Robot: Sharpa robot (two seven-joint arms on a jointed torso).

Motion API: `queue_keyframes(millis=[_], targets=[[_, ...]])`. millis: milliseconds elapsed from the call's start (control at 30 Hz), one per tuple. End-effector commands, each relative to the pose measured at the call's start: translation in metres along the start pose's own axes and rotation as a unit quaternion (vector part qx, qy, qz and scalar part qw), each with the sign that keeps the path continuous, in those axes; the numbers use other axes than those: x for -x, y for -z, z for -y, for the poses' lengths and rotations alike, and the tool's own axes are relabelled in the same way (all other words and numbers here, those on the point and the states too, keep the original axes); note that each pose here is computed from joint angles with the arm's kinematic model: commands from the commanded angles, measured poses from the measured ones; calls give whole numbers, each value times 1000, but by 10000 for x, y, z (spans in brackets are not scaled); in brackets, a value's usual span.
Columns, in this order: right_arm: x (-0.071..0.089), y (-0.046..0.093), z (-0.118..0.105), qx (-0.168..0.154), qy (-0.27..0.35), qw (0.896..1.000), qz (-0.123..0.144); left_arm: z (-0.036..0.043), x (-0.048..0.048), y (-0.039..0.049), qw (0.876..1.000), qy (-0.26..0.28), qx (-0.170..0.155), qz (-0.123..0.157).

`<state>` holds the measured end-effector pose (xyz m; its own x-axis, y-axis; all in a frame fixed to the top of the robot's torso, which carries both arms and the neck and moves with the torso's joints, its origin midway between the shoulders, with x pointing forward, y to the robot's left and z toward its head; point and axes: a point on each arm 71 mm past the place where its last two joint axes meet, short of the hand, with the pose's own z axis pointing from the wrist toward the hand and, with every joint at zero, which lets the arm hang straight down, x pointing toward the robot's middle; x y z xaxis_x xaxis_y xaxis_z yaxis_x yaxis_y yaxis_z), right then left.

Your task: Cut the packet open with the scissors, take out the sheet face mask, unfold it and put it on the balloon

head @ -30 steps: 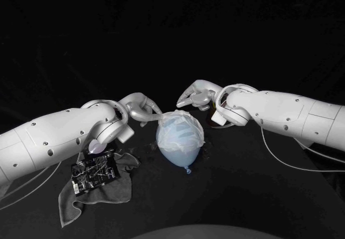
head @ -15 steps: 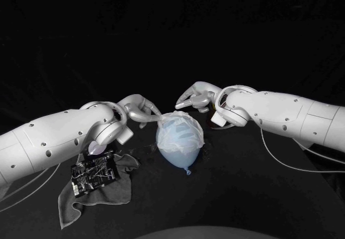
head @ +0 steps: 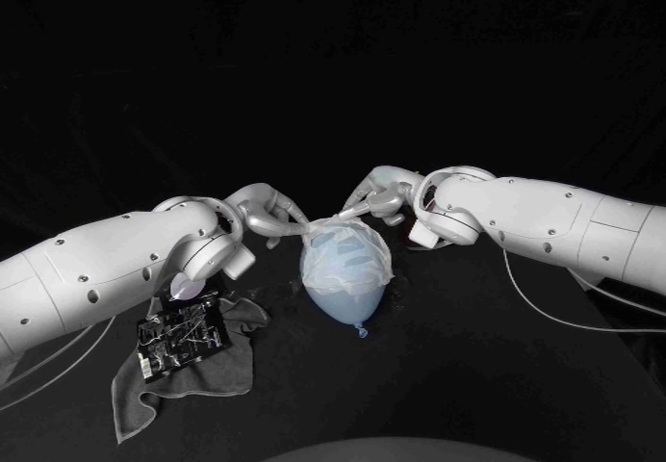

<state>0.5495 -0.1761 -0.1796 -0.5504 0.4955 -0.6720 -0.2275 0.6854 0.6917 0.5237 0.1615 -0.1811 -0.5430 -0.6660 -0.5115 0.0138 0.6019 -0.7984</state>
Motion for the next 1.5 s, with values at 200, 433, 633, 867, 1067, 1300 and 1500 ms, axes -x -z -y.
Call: queue_keyframes(millis=[200,433,633,867,1067,1300,1500], targets=[[-34,-15,-6,-11,24,1000,-15,-26,11,10,1000,-10,15,-5],[-56,-16,-22,-13,49,999,-14,-48,22,18,1000,-14,25,-4],[-62,-11,-39,-9,59,998,-7,-59,34,21,1000,-15,28,1],[-31,10,-63,8,48,999,22,-64,40,22,999,-15,30,3],[29,42,-57,18,14,998,56,-70,43,19,999,-15,31,3],[94,72,-7,15,-20,997,75,-65,36,9,999,-14,30,4],[133,80,42,8,-35,996,79,-52,32,-7,1000,-10,27,11]])
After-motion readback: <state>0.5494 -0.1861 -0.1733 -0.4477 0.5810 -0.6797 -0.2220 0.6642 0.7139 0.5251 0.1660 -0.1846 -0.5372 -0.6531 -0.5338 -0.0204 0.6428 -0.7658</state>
